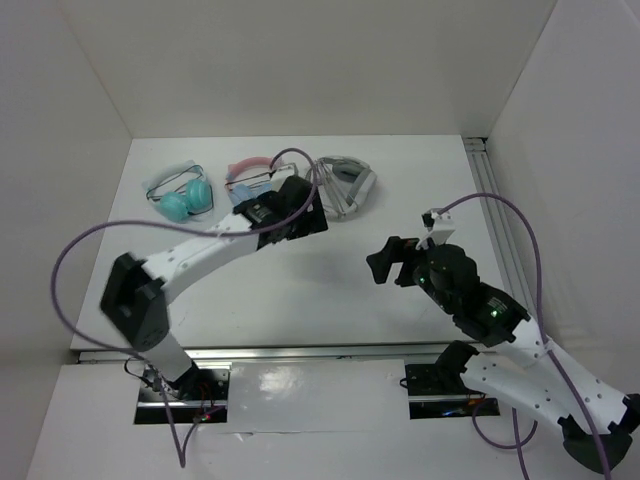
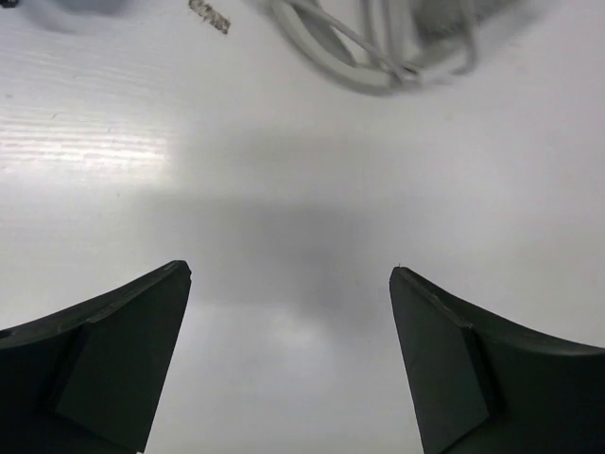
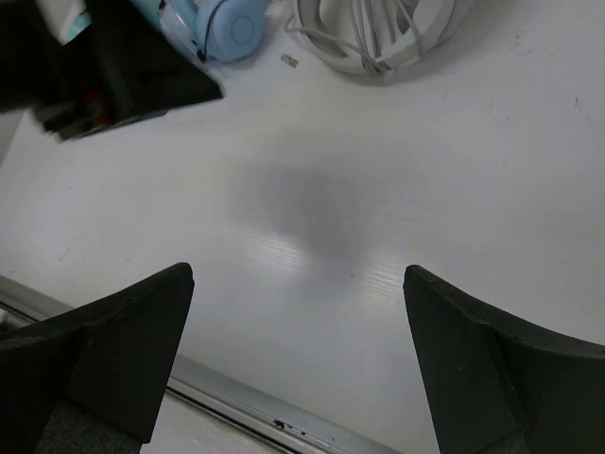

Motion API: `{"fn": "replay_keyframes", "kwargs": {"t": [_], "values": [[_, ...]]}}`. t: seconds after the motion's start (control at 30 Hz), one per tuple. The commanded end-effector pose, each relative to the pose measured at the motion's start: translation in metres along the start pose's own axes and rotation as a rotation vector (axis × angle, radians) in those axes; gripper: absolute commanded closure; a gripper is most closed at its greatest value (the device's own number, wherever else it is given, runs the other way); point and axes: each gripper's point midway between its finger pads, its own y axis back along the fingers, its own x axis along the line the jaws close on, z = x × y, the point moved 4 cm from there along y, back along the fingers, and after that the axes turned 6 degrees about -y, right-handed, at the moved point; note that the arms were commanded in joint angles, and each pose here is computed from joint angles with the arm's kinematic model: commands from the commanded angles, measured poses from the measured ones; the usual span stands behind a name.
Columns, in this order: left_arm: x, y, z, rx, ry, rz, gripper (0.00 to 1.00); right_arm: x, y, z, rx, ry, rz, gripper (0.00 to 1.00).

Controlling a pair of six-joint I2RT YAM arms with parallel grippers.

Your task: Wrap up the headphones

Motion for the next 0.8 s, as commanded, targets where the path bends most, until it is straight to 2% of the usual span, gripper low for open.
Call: {"fn": "replay_keyframes", "kwargs": {"t": [0.0,0.03,0.1,0.13,0.17,0.2,0.27,0.3,0.47,0.6,0.67,0.77], "values": [[0.012,0.116,0.017,-0.223,-0.012,-0.084,0.0,0.017,0.035,0.044,-0.082,-0.009,0.049,0.01],[0.013,0.14,0.007,-0.26,-0.045,-0.092,0.0,0.021,0.042,0.049,-0.079,-0.002,0.069,0.01],[0.038,0.17,-0.015,-0.254,-0.061,-0.086,0.0,0.027,0.057,0.056,-0.052,0.014,0.098,0.01],[0.047,0.185,-0.022,-0.256,-0.061,-0.102,0.0,0.036,0.071,0.072,-0.079,0.003,0.134,0.01],[0.06,0.216,-0.026,-0.282,-0.041,-0.182,0.0,0.04,0.079,0.076,-0.075,0.002,0.155,0.01],[0.081,0.221,-0.04,-0.259,-0.056,-0.16,0.0,0.043,0.095,0.087,-0.084,0.002,0.186,0.01],[0.112,0.243,-0.054,-0.255,-0.034,-0.236,0.0,0.044,0.113,0.095,-0.106,-0.001,0.222,0.01],[0.124,0.247,-0.058,-0.256,-0.044,-0.252,0.0,0.048,0.12,0.093,-0.074,0.003,0.257,0.01],[0.175,0.268,-0.079,-0.235,-0.036,-0.314,0.0,0.047,0.152,0.093,-0.079,0.022,0.316,0.01],[0.193,0.294,-0.077,-0.261,0.018,-0.425,0.0,0.032,0.187,0.092,-0.124,0.085,0.188,0.01],[0.195,0.299,-0.079,-0.251,0.01,-0.451,0.0,0.036,0.197,0.09,-0.135,0.064,0.214,0.01],[0.199,0.308,-0.08,-0.243,0.002,-0.482,0.0,0.029,0.22,0.097,-0.203,0.044,0.138,0.01]]}}
